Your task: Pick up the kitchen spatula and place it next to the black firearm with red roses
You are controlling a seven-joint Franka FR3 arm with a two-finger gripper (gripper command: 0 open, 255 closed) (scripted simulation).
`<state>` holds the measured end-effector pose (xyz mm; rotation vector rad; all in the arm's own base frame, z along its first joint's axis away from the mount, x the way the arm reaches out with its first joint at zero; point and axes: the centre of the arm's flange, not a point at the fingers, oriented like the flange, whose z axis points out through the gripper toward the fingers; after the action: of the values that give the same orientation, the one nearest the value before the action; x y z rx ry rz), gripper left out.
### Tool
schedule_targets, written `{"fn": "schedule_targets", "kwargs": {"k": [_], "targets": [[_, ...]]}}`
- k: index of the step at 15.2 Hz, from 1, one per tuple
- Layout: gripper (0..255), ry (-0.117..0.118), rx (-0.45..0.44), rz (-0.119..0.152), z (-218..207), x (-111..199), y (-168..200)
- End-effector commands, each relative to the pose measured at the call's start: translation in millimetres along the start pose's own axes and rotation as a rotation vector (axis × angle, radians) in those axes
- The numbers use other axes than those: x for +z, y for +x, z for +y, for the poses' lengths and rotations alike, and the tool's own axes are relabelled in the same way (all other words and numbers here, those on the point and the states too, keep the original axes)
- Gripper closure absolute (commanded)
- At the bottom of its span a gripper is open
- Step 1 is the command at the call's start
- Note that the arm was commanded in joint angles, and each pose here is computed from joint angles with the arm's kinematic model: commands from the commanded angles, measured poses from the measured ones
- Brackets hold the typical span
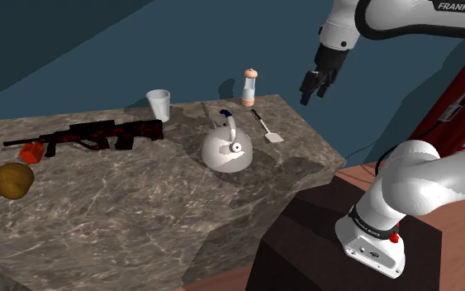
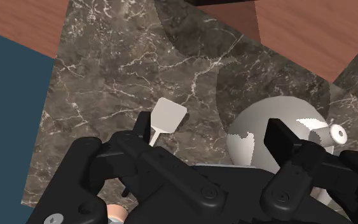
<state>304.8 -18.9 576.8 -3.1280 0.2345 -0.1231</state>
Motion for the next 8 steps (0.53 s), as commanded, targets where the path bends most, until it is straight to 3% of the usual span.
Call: {"fn": "schedule_targets", "kwargs": {"k": [1, 8], "targets": [[0, 0.0, 0.0, 0.0, 0.0, 0.0, 0.0], [0, -0.011, 0.12, -0.003, 12.5, 63.1, 66.5]]}}
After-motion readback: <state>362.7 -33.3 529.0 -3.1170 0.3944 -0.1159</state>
